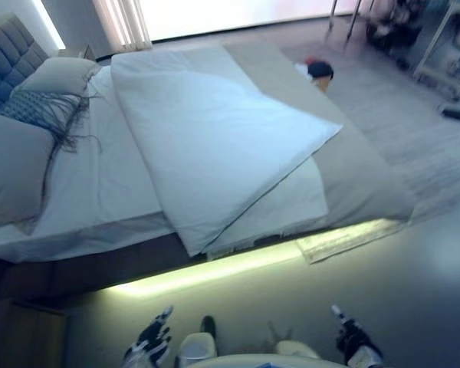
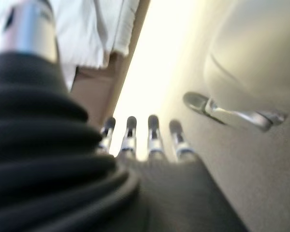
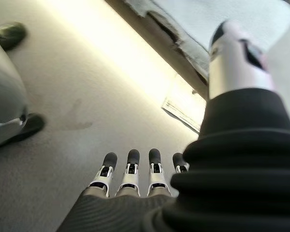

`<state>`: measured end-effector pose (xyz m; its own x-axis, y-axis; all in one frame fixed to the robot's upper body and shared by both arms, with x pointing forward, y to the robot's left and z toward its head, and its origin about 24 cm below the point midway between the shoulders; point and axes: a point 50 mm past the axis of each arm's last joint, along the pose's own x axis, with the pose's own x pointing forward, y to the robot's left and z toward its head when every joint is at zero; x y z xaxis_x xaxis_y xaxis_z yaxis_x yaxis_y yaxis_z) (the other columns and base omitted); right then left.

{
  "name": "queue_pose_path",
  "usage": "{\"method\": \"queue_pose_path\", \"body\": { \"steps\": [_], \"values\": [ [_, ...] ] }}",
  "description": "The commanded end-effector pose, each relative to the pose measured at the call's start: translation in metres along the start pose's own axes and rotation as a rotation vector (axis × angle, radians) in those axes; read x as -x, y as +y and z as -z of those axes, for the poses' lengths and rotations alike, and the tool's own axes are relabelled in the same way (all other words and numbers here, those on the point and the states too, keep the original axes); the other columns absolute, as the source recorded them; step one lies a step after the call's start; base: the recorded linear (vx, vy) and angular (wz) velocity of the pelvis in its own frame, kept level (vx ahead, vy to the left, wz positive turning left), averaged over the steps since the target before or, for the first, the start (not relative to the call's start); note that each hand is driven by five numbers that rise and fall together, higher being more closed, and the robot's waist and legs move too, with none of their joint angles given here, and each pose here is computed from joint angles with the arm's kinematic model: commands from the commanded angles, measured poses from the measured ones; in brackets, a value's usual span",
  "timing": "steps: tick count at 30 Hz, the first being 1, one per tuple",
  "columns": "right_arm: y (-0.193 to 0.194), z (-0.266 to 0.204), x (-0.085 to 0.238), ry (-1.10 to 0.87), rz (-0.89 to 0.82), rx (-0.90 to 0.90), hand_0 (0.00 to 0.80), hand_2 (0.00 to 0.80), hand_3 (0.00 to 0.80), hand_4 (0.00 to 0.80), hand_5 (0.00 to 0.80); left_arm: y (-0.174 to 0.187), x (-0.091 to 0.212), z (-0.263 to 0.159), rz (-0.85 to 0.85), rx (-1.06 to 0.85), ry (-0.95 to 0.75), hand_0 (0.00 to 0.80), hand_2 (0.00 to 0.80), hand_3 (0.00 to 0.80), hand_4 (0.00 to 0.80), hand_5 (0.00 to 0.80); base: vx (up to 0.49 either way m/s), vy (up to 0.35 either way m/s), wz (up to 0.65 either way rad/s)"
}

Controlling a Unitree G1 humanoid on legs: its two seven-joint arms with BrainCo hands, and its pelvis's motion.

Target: Make the bed neatly

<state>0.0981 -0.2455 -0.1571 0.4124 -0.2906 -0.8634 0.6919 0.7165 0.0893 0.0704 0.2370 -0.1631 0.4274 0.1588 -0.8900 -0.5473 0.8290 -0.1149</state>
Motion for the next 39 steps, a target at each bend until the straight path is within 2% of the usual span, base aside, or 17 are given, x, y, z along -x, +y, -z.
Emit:
{"method": "queue_pose_path", "body": {
  "steps": [1, 6, 15, 22, 26, 30, 36, 39],
  "values": [
    [-0.005, -0.029, -0.002, -0.103, -0.017, 0.018, 0.0, 0.0, 0.0, 0.0, 0.0, -0.013, -0.004, -0.012, 0.052, 0.033, -0.06, 0.0, 0.0, 0.0, 0.0, 0.0, 0.391, 0.254, 0.08],
    [0.003, -0.014, -0.001, -0.081, -0.064, 0.055, 0.0, 0.0, 0.0, 0.0, 0.0, -0.016, -0.006, -0.024, 0.068, -0.018, -0.079, 0.0, 0.0, 0.0, 0.0, 0.0, 0.338, 0.226, -0.04],
    [0.05, -0.029, -0.002, -0.162, -0.257, 0.073, 0.0, 0.0, 0.0, 0.0, 0.0, -0.021, -0.009, -0.038, 0.092, -0.102, -0.087, 0.0, 0.0, 0.0, 0.0, 0.0, 0.171, 0.149, 0.06],
    [0.032, -0.027, -0.002, -0.133, -0.205, 0.081, 0.0, 0.0, 0.0, 0.0, 0.0, -0.024, -0.009, -0.036, 0.111, -0.166, -0.063, 0.0, 0.0, 0.0, 0.0, 0.0, 0.166, 0.153, 0.03],
    [0.025, -0.031, -0.002, -0.146, -0.203, 0.066, 0.0, 0.0, 0.0, 0.0, 0.0, -0.03, -0.01, -0.047, 0.145, -0.149, -0.104, 0.0, 0.0, 0.0, 0.0, 0.0, 0.114, -0.138, 0.32],
    [0.053, -0.062, -0.005, -0.233, -0.232, 0.003, 0.0, 0.0, 0.0, 0.0, 0.0, -0.059, -0.014, -0.082, 0.229, -0.14, -0.208, 0.0, 0.0, 0.0, 0.0, 0.0, -0.109, -0.228, 0.35],
    [0.066, -0.094, -0.005, -0.298, -0.199, -0.065, 0.0, 0.0, 0.0, 0.0, 0.0, -0.073, -0.013, -0.081, 0.28, -0.14, -0.237, 0.0, 0.0, 0.0, 0.0, 0.0, 0.051, -0.18, 0.54],
    [0.076, -0.134, -0.001, -0.365, -0.249, -0.133, 0.0, 0.0, 0.0, 0.0, 0.0, -0.083, -0.011, -0.097, 0.331, -0.162, -0.293, 0.0, 0.0, 0.0, 0.0, 0.0, -0.008, -0.112, 0.04]
  ]
}}
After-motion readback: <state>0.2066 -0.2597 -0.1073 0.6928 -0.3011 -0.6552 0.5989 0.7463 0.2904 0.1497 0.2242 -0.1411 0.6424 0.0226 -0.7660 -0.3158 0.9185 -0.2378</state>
